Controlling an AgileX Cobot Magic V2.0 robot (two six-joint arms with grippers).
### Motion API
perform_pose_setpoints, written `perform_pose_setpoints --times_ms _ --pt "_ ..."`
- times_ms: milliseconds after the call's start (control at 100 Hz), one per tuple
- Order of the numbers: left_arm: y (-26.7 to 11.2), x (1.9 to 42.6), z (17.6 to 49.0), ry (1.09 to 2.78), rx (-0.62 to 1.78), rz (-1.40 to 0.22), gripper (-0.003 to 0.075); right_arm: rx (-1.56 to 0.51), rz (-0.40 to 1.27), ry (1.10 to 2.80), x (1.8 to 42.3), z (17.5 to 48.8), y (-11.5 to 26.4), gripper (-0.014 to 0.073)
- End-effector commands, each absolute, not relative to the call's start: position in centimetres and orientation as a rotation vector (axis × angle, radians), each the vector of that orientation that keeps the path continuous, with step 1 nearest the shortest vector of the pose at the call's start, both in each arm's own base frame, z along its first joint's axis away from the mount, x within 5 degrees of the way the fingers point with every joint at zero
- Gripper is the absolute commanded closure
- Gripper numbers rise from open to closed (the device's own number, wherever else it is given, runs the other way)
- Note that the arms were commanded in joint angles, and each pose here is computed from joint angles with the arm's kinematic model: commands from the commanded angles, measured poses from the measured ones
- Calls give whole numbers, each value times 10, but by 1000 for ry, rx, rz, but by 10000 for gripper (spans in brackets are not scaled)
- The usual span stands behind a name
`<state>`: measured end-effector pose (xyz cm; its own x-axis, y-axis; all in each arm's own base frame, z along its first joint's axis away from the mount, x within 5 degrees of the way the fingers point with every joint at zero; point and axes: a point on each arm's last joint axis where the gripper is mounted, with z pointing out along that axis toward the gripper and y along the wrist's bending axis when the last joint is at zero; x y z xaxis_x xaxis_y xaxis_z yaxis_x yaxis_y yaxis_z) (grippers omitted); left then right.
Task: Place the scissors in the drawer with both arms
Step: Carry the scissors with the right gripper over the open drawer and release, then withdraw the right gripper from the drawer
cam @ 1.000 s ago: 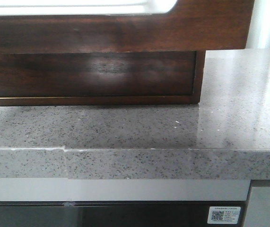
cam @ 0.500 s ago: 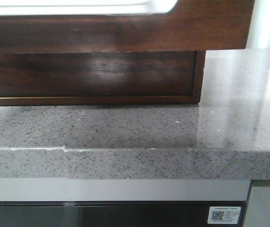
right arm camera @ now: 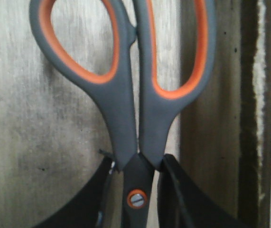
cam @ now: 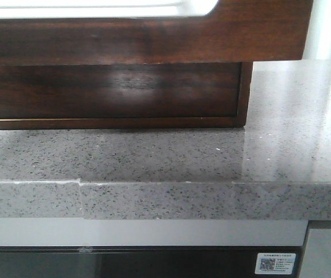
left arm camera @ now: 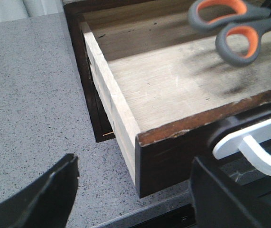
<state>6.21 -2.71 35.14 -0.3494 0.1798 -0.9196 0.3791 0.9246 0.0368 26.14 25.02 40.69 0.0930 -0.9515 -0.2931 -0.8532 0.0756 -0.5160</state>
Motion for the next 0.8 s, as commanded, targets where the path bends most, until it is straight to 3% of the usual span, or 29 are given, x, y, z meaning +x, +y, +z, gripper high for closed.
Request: perform_pose_setpoints --times_ms 0,160,430,610,790 --pt "-28 64 367 1843 374 -245 249 -1725 -276 1689 257 431 241 549" --pt "-28 64 367 1843 374 -245 249 -1732 -295 1701 258 431 239 528" --pt "-28 64 367 1843 374 -245 249 -1743 -318 1715 258 430 237 342" --pt "-28 64 367 1844 374 -245 249 -1674 -293 1761 251 443 229 342" --pt "-28 64 367 1844 374 -245 249 -1441 -210 1882 230 477 200 342"
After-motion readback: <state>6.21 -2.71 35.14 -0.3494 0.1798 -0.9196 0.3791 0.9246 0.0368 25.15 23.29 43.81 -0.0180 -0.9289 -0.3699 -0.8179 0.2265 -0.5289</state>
